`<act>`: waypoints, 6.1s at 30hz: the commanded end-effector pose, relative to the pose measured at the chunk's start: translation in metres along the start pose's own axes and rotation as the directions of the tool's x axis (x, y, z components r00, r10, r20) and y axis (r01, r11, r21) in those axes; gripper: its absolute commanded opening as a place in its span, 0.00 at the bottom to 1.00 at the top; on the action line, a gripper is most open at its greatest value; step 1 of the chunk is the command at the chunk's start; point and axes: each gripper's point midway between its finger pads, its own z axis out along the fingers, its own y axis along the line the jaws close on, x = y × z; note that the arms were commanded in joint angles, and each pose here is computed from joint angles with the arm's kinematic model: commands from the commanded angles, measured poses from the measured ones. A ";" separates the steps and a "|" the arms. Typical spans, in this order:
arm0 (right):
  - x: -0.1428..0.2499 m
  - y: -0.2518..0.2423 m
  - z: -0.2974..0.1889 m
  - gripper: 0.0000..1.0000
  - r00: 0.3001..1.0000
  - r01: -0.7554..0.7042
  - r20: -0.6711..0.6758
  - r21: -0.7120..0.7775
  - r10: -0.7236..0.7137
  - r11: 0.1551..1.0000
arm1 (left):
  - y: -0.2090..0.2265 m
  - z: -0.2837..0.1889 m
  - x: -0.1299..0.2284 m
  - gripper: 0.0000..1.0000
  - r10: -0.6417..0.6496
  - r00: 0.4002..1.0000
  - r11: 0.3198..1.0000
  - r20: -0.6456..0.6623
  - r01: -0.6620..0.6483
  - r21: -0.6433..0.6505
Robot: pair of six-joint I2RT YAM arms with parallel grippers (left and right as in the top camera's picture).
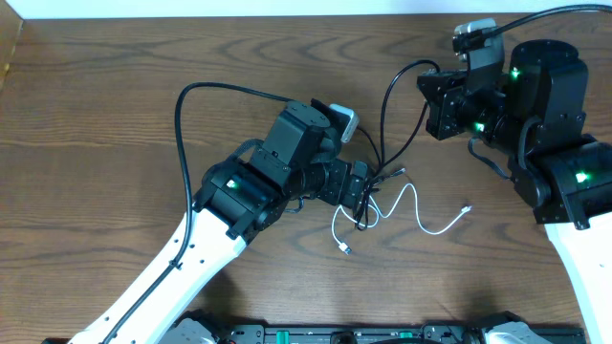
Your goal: Untangle cables
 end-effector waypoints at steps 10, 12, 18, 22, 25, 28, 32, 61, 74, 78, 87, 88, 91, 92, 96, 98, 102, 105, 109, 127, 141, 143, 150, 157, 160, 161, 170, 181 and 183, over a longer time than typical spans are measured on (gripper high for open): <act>-0.032 -0.013 -0.008 0.01 0.992 0.009 0.128 0.055 -0.016 0.998 | 0.007 0.017 0.018 0.92 -0.013 0.995 1.000 -0.094 0.011 -0.016; -0.054 -0.018 -0.013 0.01 0.977 0.018 0.212 0.064 -0.031 0.998 | 0.012 0.025 0.026 0.92 -0.024 0.991 0.999 -0.133 0.020 -0.032; -0.122 -0.028 -0.054 0.01 0.871 -0.046 0.489 0.008 0.036 0.999 | 0.023 0.051 0.040 0.92 -0.049 0.976 0.998 -0.214 0.037 -0.060; -0.138 0.003 -0.078 0.01 0.842 0.044 0.537 -0.176 0.058 0.983 | 0.026 0.064 0.040 0.92 -0.053 0.973 0.997 -0.225 0.039 -0.064; -0.138 0.025 -0.086 0.01 0.842 0.128 0.539 -0.262 0.035 0.957 | 0.027 0.073 0.034 0.92 -0.046 0.978 0.998 -0.205 0.034 -0.060; -0.134 0.030 -0.086 0.01 0.852 0.142 0.522 -0.291 0.033 0.946 | 0.028 0.080 0.023 0.92 -0.034 0.986 0.998 -0.163 0.025 -0.056; -0.132 0.031 -0.085 0.01 0.861 0.129 0.507 -0.308 0.048 0.943 | 0.025 0.083 0.006 0.92 -0.015 0.995 0.999 -0.095 0.011 -0.043; -0.022 -0.159 -0.041 0.01 0.984 -0.164 0.157 0.608 0.084 0.777 | 0.041 0.079 0.030 0.92 -0.073 0.981 0.990 -0.179 0.049 -0.132; 0.080 -0.242 -0.033 0.01 0.925 -0.119 -0.112 0.822 0.364 0.557 | 0.046 0.075 0.044 0.92 -0.087 0.969 0.986 -0.233 0.050 -0.160; 0.105 -0.273 -0.050 0.01 0.882 -0.110 -0.124 0.884 0.455 0.454 | 0.049 0.074 0.047 0.92 -0.091 0.966 0.982 -0.241 0.047 -0.183; 0.129 -0.295 -0.060 0.35 0.779 -0.322 -0.062 0.815 0.624 0.482 | 0.051 0.073 0.049 0.92 -0.093 0.964 0.980 -0.248 0.045 -0.192; 0.128 -0.288 -0.051 0.43 0.763 -0.369 -0.072 0.768 0.643 0.523 | 0.051 0.073 0.049 0.92 -0.093 0.964 0.980 -0.248 0.046 -0.192; 0.126 -0.264 -0.033 0.54 0.743 -0.428 -0.139 0.654 0.655 0.624 | 0.051 0.073 0.049 0.92 -0.093 0.964 0.980 -0.248 0.046 -0.192; 0.127 -0.256 -0.029 0.57 0.737 -0.436 -0.166 0.624 0.655 0.649 | 0.051 0.073 0.049 0.92 -0.094 0.964 0.980 -0.249 0.046 -0.192; 0.141 -0.230 -0.026 0.65 0.680 -0.459 -0.250 0.587 0.689 0.667 | 0.051 0.072 0.050 0.92 -0.095 0.963 0.980 -0.252 0.046 -0.193; 0.153 -0.219 -0.027 0.68 0.648 -0.448 -0.301 0.592 0.699 0.670 | 0.051 0.072 0.051 0.92 -0.096 0.962 0.980 -0.255 0.046 -0.194; 0.176 -0.201 -0.026 0.69 0.591 -0.423 -0.388 0.597 0.707 0.681 | 0.051 0.072 0.051 0.92 -0.096 0.962 0.980 -0.255 0.046 -0.194; 0.195 -0.193 -0.020 0.69 0.557 -0.414 -0.428 0.600 0.712 0.684 | 0.051 0.072 0.051 0.92 -0.096 0.962 0.980 -0.255 0.046 -0.194; 0.230 -0.190 -0.008 0.65 0.501 -0.422 -0.445 0.623 0.742 0.659 | 0.051 0.072 0.051 0.91 -0.096 0.962 0.980 -0.255 0.046 -0.194; 0.326 -0.226 0.004 0.60 0.376 -0.475 -0.091 0.835 0.922 0.276 | 0.051 0.072 0.051 0.92 -0.096 0.962 0.980 -0.255 0.047 -0.194; 0.325 -0.241 0.019 0.33 0.435 -0.523 -0.033 0.804 0.900 0.282 | 0.051 0.072 0.051 0.92 -0.097 0.962 0.980 -0.255 0.048 -0.194; 0.325 -0.240 0.019 0.27 0.433 -0.525 -0.035 0.803 0.901 0.283 | 0.051 0.072 0.051 0.92 -0.100 0.962 0.980 -0.255 0.051 -0.194; 0.323 -0.232 0.025 0.04 0.406 -0.558 -0.057 0.775 0.912 0.297 | 0.051 0.072 0.051 0.92 -0.100 0.962 0.980 -0.255 0.051 -0.194; 0.323 -0.232 0.025 0.01 0.406 -0.558 -0.058 0.775 0.912 0.298 | 0.051 0.072 0.051 0.92 -0.101 0.962 0.980 -0.256 0.052 -0.191; 0.323 -0.232 0.025 0.01 0.406 -0.558 -0.058 0.774 0.912 0.298 | 0.051 0.072 0.051 0.92 -0.101 0.962 0.980 -0.256 0.052 -0.191; 0.323 -0.232 0.025 0.01 0.407 -0.559 -0.058 0.774 0.912 0.298 | 0.051 0.072 0.051 0.92 -0.101 0.962 0.980 -0.256 0.052 -0.191; 0.275 -0.220 0.067 0.01 0.525 -0.676 -0.156 0.521 0.836 0.522 | 0.051 0.072 0.051 0.92 -0.119 0.960 0.978 -0.251 0.070 -0.196; 0.077 -0.185 0.056 0.01 0.751 -0.652 -0.037 -0.203 0.659 0.731 | 0.051 0.072 0.051 0.92 -0.119 0.960 0.978 -0.252 0.070 -0.196; 0.049 -0.188 0.041 0.01 0.771 -0.618 0.024 -0.218 0.637 0.756 | 0.051 0.072 0.051 0.92 -0.119 0.960 0.978 -0.252 0.070 -0.196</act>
